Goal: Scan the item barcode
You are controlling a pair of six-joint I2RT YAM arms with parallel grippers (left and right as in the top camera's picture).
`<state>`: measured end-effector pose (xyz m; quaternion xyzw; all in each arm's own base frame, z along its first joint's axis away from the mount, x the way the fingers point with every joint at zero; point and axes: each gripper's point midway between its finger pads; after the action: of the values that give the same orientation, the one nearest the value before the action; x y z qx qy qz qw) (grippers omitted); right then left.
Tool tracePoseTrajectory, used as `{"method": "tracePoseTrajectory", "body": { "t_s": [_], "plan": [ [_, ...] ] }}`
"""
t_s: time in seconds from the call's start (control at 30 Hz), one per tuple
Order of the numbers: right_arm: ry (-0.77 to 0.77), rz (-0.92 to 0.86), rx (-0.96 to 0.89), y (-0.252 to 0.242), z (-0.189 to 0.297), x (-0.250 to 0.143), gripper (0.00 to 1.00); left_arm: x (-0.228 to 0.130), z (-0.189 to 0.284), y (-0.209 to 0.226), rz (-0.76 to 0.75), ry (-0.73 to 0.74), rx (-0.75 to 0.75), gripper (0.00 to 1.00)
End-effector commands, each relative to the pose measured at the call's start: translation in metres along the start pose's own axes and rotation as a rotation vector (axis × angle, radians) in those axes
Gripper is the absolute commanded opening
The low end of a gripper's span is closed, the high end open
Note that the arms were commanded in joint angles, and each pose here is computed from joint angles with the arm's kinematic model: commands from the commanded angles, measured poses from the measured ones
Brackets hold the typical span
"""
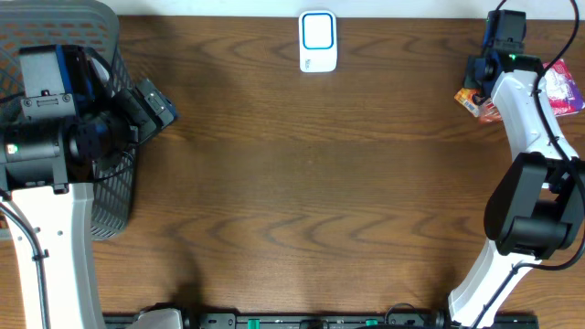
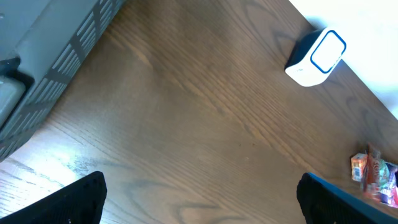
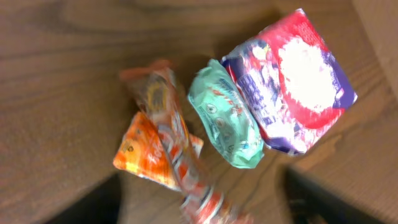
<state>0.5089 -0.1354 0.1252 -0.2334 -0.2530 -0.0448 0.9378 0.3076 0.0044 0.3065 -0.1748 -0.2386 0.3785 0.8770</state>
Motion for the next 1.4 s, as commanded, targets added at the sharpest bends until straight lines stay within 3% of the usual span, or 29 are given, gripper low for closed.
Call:
{"method": "tracePoseTrajectory", "body": {
  "t_s": [0.0,0.2,0.27,0.37,0.6,0.8,0.97,1.37],
  "plan": [
    [0.016,-0.045,-0.019,-0.001,0.006,-0.003,0.88,0.002,0.002,0.002,-0.006,-0.010,0.007,0.98],
    [-0.065,-0.108,0.141,0.013,0.062,0.015,0.92,0.002,0.002,0.002,-0.006,-0.010,0.007,0.98],
    [-0.147,-0.165,0.284,0.019,0.124,0.027,0.99,0.002,0.002,0.002,-0.006,-0.011,0.007,0.98],
    [-0.189,-0.188,0.389,0.025,0.173,0.027,0.99,0.002,0.002,0.002,-0.006,-0.010,0.008,0.98],
    [-0.179,-0.089,0.477,0.038,0.276,-0.027,0.99,0.002,0.002,0.002,-0.006,-0.011,0.008,0.98],
    [-0.196,-0.050,0.486,0.041,0.296,-0.067,0.99,0.002,0.002,0.002,-0.006,-0.010,0.008,0.98],
    [-0.197,-0.121,0.501,0.037,0.299,-0.107,0.99,0.002,0.002,0.002,-0.006,-0.010,0.007,0.98],
    [-0.019,-0.093,0.518,0.039,0.296,-0.167,0.99,0.002,0.002,0.002,-0.006,-0.010,0.008,0.98]
  ]
}}
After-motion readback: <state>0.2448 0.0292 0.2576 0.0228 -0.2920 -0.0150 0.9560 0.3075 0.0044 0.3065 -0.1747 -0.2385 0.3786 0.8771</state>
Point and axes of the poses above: each gripper's point midway between its finger pads, its own z axis back along the fingers, its own y axis along the line the jaws close on, x = y × z, and after that the axes turned 12 degrees about z, right-handed
